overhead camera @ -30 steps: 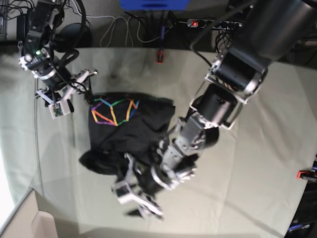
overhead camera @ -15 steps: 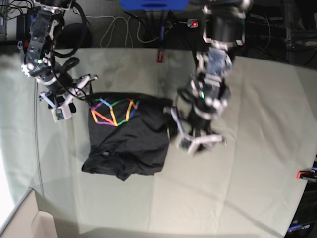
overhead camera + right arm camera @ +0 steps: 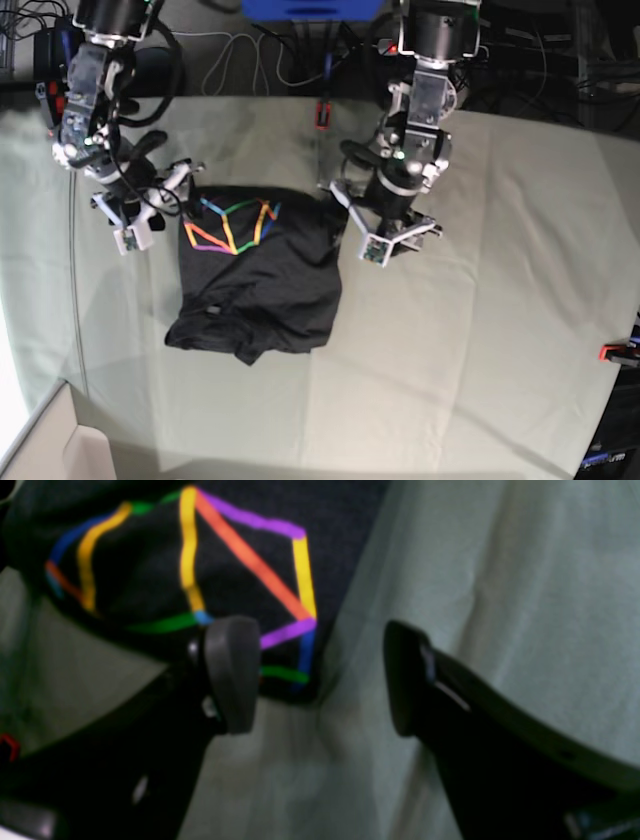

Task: Layout the t-shirt on the table in an organized manner, then fold the t-shirt properly
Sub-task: 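Grasp the printed edge with both grippers and pull it to straighten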

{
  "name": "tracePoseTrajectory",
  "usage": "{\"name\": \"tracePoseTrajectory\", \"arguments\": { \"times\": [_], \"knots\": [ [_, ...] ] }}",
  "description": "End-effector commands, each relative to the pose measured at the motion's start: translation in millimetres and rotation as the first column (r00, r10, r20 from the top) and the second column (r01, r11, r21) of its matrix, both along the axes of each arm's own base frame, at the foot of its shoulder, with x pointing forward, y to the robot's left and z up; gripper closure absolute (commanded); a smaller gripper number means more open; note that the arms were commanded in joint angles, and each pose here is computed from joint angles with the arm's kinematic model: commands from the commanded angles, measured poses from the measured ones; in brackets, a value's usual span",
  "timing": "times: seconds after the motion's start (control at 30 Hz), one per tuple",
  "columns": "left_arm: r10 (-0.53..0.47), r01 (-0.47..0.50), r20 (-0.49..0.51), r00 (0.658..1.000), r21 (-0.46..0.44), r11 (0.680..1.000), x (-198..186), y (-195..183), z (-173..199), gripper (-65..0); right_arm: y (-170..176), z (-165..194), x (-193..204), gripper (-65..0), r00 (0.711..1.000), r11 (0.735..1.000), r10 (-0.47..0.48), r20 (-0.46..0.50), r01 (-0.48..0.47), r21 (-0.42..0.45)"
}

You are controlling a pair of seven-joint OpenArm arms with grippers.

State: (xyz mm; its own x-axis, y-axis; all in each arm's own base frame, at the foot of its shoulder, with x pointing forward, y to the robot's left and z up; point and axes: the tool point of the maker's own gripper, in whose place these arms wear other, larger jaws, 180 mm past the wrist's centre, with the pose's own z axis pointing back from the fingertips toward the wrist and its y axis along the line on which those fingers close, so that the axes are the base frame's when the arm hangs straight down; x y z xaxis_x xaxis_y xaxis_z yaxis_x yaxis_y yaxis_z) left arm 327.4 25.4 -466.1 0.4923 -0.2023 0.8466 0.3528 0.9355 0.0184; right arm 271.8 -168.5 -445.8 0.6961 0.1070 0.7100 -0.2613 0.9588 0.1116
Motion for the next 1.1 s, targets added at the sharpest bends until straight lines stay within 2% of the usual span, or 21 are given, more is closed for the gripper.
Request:
{"name": "tracePoseTrajectory", "arguments": {
  "times": [0.0,0.17,0.37,0.47,0.53,0.6,0.8,0.87,0.97,1.07],
  "knots": [
    [0.005,-0.004,0.034,0.999,-0.024,1.000,5.9,-4.6,9.6,-40.8,-3.6,10.8,10.0,-39.4,0.999,1.000,0.000,0.046,0.000,0.003],
    [0.004,-0.004,0.010,1.000,-0.032,0.999,-4.8,-5.8,2.5,-39.9,-3.4,8.9,9.0,-39.2,0.999,1.000,0.000,0.040,0.000,0.005],
    [-0.057,0.057,0.003,0.998,-0.037,0.998,-16.1,-27.4,0.0,-21.6,11.8,-7.6,1.0,-39.1,1.000,0.999,0.023,-0.008,-0.022,0.040],
    [-0.077,0.077,0.009,0.997,-0.039,0.996,-17.1,-34.1,1.5,-17.1,20.6,-9.8,-0.2,-38.5,0.999,0.998,0.048,-0.015,-0.047,0.045],
    [-0.079,0.079,0.009,0.997,-0.039,0.996,-17.2,-34.7,1.6,-15.4,25.2,-10.8,-1.5,-34.7,0.998,0.997,0.062,-0.018,-0.061,0.048],
    [-0.074,0.074,0.008,0.997,-0.039,0.996,-16.9,-33.1,1.4,-15.1,28.4,-11.3,-1.8,-28.1,0.997,0.996,0.069,-0.020,-0.068,0.051],
    [-0.071,0.071,-0.001,0.997,-0.041,0.997,-24.0,-32.3,-1.6,-14.7,24.9,-10.3,-1.2,0.0,0.998,0.997,0.065,-0.017,-0.065,0.044],
    [-0.065,0.067,0.027,0.997,-0.043,0.997,-21.2,-30.9,8.3,-11.5,23.0,-14.0,-9.0,0.0,0.997,0.997,0.063,-0.033,-0.062,0.041],
    [-0.056,0.059,0.056,0.997,-0.041,0.997,-21.9,-28.4,19.7,-1.0,16.5,-9.0,-16.0,0.0,0.997,0.997,0.076,-0.025,-0.075,0.012],
    [-0.054,0.057,0.069,0.996,-0.041,0.998,-24.6,-28.2,25.0,-0.6,14.4,-0.7,-21.6,0.0,0.997,0.997,0.076,-0.007,-0.076,-0.007]
  ]
}}
